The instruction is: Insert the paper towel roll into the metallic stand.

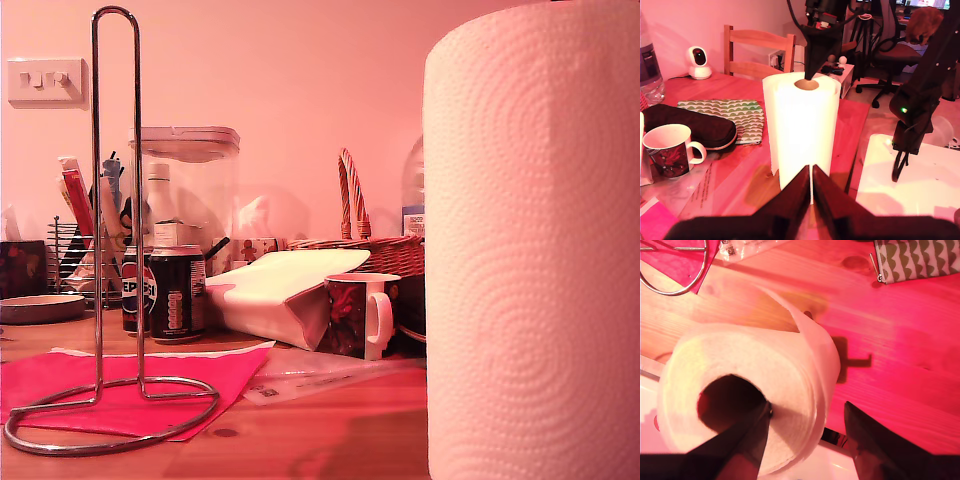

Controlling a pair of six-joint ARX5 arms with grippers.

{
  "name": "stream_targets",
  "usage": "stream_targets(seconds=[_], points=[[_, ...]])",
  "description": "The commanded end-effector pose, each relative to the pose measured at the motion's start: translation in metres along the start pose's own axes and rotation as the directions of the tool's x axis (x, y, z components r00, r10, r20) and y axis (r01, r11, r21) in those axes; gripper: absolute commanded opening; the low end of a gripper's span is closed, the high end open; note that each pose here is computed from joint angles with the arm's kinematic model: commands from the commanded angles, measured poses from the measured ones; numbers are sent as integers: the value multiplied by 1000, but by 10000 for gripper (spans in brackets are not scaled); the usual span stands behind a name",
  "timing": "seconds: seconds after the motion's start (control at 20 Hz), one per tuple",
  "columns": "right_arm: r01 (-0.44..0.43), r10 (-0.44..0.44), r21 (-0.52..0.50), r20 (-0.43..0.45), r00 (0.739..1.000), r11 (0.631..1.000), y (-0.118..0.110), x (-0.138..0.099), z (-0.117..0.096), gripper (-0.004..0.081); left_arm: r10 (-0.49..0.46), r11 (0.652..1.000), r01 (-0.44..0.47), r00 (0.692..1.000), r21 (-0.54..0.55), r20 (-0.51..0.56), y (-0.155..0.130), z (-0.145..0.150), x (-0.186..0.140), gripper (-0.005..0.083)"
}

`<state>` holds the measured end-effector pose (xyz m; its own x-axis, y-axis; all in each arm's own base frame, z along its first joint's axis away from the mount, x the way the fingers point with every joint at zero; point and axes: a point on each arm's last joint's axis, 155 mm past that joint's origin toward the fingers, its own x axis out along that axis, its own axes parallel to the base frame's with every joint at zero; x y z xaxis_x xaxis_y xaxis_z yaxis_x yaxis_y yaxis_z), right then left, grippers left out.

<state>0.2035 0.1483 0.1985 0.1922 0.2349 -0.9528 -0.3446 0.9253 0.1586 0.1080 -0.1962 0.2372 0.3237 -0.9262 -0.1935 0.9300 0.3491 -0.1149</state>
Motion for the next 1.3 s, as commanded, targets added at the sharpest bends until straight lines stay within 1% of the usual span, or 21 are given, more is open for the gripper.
stream_targets(seconds=[0.0, 0.1, 0.35, 0.55, 0.6, 0.65, 0.7, 0.8, 0.9, 0.95, 1.15, 1.25], points=[[-4, 4, -11, -24, 1000, 1000, 2, 6, -6, 427, -1, 1000, 1, 1000, -5, -9, 2, -5, 2, -21], [-7, 6, -18, -31, 999, 1000, 4, 7, -6, 427, -1, 1000, 1, 1000, -5, -9, 2, -5, 2, -21], [-6, 1, -52, -82, 997, 999, 13, 19, -9, 427, 0, 1000, 0, 1000, -5, -9, 2, -5, 2, -21], [-6, 1, -54, -86, 996, 998, 14, 20, -9, 428, -1, 1000, 1, 1000, -7, -11, 2, -6, 2, -21], [-5, 0, -55, -87, 996, 998, 13, 20, -9, 416, -1, 1000, 1, 1000, -7, -11, 2, -6, 2, -21], [-1, -4, -56, -86, 996, 998, 13, 20, -9, 380, -1, 1000, 1, 1000, -7, -11, 2, -6, 2, -21], [6, -10, -56, -84, 996, 998, 12, 20, -9, 318, -1, 1000, 1, 1000, -8, -11, 1, -6, 2, -21], [5, -10, -58, -84, 996, 998, 12, 20, -9, 157, -1, 1000, 1, 1000, -8, -12, 1, -6, 2, -21], [4, -10, -65, -84, 996, 998, 12, 20, -9, 28, -1, 1000, 1, 1000, -8, -11, 1, -6, 2, -21], [3, -9, -71, -83, 997, 998, 12, 20, -8, -17, -1, 1000, 1, 1000, -8, -11, 2, -6, 2, -21], [0, -6, -90, -76, 997, 996, 13, 19, -7, -13, 57, 998, -57, 998, -7, -16, 12, -7, 2, -21], [-5, 0, -92, -56, 998, 996, 14, 14, -2, -13, 126, 992, -127, 992, -21, -25, 25, -9, 1, -21]])
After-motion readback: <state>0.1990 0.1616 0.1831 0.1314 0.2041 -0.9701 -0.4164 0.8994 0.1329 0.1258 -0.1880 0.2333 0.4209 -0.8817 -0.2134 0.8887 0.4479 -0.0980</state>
